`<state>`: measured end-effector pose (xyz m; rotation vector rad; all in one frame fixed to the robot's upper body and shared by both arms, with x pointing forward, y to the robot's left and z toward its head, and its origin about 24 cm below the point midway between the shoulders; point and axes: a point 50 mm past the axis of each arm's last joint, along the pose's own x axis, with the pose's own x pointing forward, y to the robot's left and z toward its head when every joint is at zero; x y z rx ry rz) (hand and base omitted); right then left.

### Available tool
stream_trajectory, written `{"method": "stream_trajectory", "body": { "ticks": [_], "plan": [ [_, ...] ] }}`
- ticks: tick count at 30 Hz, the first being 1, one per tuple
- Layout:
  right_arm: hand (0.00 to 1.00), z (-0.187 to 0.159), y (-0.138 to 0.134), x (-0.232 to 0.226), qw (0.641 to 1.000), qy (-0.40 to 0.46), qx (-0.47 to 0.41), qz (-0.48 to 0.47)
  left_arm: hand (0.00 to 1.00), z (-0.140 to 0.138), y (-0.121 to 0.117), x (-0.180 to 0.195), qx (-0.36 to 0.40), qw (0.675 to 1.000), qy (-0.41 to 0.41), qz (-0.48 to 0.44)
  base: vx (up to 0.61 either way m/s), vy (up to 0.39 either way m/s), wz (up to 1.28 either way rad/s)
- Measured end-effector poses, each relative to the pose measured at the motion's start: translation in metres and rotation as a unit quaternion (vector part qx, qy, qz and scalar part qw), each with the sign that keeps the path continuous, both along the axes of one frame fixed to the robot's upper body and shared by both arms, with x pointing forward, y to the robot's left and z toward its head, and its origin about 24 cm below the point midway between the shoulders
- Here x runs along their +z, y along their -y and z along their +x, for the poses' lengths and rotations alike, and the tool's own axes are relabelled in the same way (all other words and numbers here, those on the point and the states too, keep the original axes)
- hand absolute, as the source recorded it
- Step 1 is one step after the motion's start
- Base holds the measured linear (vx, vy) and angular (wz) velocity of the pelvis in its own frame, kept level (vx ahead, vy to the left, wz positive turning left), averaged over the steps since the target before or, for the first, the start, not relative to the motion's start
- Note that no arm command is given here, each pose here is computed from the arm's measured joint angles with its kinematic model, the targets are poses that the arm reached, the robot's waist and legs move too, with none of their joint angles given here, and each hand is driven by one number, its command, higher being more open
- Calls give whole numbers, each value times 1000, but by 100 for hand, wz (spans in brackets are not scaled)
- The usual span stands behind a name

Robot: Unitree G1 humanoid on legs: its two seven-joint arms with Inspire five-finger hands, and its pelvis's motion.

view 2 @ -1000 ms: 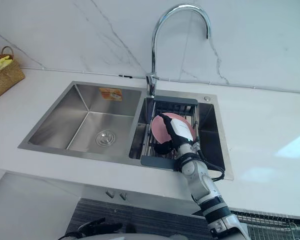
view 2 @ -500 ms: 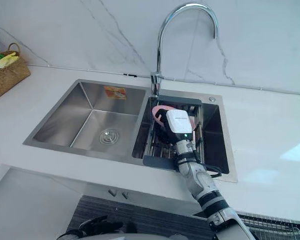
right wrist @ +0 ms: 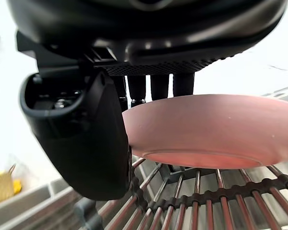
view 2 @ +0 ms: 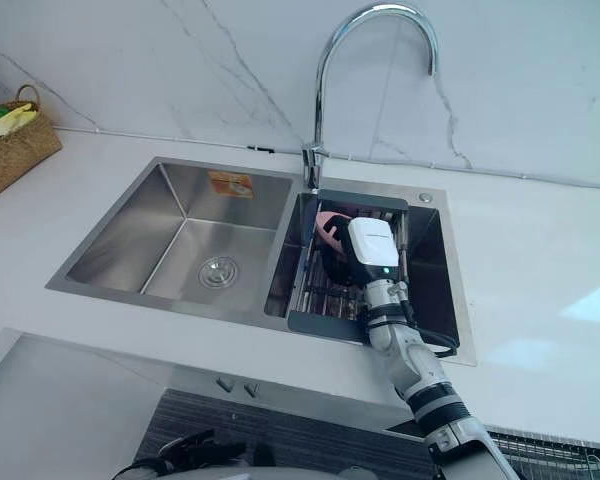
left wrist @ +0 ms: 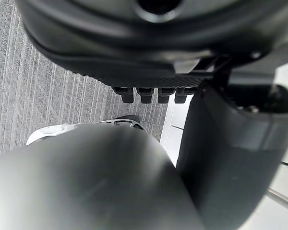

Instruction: Walk over to the sink, pick up the cup, carry it to the dishwasher, place the cup inside the dishwasher, then close the dishwasher door

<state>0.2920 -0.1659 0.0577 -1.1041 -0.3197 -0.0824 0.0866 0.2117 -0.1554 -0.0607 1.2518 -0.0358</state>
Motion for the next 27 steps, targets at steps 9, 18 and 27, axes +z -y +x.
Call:
{"method": "stream_trajectory", "body": {
  "ticks": [9,18,27],
  "plan": [
    [0,-20,7,56,980,144,32,130,100,0,4,-1,1,1000,4,-4,0,-1,-5],
    [0,-39,-9,100,949,241,114,167,100,-1,5,-2,0,1000,5,-2,-5,-6,-6],
    [0,-50,45,98,965,227,-26,131,100,1,1,-1,-16,1000,6,10,13,5,3]
  ]
}}
